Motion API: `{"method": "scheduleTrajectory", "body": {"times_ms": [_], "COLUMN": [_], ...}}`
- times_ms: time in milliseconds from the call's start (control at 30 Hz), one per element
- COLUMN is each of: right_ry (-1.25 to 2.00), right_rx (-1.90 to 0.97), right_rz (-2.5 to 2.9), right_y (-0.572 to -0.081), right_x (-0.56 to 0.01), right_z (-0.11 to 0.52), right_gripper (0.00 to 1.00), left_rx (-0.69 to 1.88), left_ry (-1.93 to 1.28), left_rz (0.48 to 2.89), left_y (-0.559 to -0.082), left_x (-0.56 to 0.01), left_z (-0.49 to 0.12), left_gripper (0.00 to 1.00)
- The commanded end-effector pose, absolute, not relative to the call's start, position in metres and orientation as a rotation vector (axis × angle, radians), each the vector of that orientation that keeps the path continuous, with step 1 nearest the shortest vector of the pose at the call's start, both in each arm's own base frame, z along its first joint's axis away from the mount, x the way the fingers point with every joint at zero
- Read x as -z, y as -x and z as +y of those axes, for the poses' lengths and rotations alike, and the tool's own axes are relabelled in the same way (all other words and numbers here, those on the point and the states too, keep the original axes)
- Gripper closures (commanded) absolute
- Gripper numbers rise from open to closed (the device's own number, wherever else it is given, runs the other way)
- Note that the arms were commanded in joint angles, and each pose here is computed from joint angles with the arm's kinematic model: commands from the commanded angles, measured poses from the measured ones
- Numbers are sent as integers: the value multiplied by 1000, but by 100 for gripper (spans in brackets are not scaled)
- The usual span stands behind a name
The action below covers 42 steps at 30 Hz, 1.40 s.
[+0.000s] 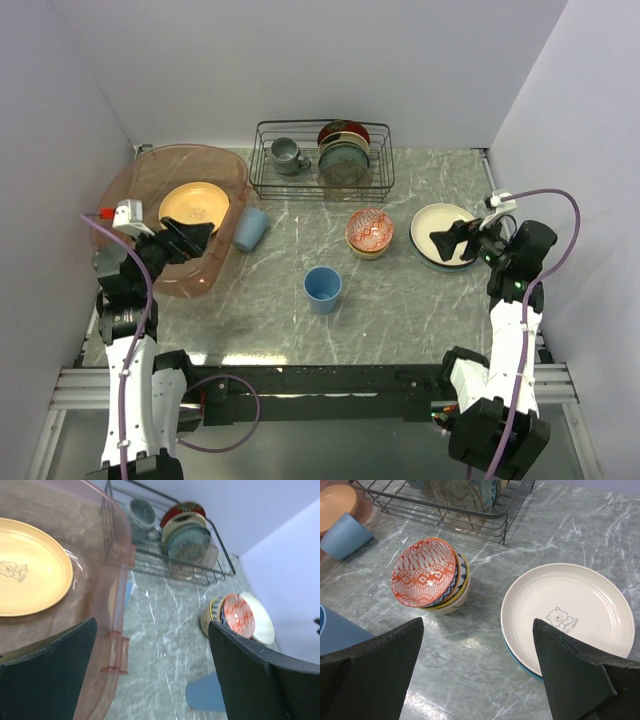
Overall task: Place the mixed dishes into the plastic bin
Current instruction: Place the plate in the plastic bin, then pick up the plate at the center of the board.
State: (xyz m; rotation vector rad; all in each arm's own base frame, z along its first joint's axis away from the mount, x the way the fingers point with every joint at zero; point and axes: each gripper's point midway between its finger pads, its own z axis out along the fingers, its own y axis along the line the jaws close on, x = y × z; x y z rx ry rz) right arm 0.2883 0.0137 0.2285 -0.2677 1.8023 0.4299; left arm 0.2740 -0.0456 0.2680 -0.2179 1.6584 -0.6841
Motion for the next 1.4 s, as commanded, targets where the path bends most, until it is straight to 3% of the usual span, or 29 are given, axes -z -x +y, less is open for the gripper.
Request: {"method": "scheduleTrajectory", "body": {"times_ms": [0, 700, 1100, 1200, 1367], "right_ry": [308, 527, 544, 569, 616], "right_rx": [-412, -251, -95, -60, 0], "right_rz": [1798, 1934, 2177, 2264, 2358], "right_y": [-291, -279, -298, -307, -323], "right_x": [-222, -188, -150, -134, -124], "right_z": [11, 0, 1, 6, 9], "right_gripper": [2, 0, 0, 4, 18], "left_rx": [672, 589, 509, 504, 484], "left_ry": [90, 193, 185, 188, 197], "left_rz": [1632, 1720, 1736, 1732, 1721], "left_y": [-269, -276, -266, -265, -264], "left_x": [-277, -260, -259, -260, -261], "left_z": [-57, -42, -42, -41, -38], "left_gripper": [1, 1, 1, 1, 1]}}
